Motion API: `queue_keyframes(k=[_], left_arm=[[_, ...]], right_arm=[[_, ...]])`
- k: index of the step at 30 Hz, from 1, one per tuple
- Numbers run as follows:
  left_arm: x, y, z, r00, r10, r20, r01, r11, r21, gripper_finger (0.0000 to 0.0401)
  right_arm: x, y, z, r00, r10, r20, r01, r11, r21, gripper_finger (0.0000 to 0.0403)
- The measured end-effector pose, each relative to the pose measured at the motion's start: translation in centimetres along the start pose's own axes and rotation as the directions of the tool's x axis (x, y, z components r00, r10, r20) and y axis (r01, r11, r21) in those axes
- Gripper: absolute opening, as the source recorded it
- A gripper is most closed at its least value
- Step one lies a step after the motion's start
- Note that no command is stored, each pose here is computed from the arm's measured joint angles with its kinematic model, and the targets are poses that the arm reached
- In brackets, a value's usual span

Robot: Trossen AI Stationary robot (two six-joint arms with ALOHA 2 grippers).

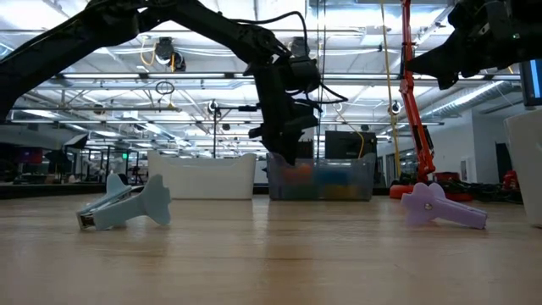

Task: Pick and place Stapler, Stapler remover, tape
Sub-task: Put the orange tape into the black bin, then put the light blue staple remover into the gray bin

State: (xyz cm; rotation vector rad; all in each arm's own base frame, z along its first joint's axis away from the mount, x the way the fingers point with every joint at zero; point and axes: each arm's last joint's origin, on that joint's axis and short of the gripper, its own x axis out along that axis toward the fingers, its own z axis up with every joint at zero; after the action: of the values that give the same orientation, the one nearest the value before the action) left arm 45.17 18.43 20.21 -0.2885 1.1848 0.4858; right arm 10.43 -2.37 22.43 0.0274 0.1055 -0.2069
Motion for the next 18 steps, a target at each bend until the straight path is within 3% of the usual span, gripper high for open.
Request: queue_keyframes(k=[11,18], left_arm=[[-1.2,0.4,0.3,1.000,-0.027,0.007,0.027,0.999,-0.023,0.0176],[-8.3,0.1,1.4,0.990,-0.083,0.117,0.089,0.995,-0.046,0.0183]], right_arm=[[0.0,0.0,0.0,1.000,0.003,0.000,-0.003,1.000,0.000,0.0004],[0.0,0.0,0.0,1.000,0.003,0.000,-0.003,1.000,0.001,0.0004]])
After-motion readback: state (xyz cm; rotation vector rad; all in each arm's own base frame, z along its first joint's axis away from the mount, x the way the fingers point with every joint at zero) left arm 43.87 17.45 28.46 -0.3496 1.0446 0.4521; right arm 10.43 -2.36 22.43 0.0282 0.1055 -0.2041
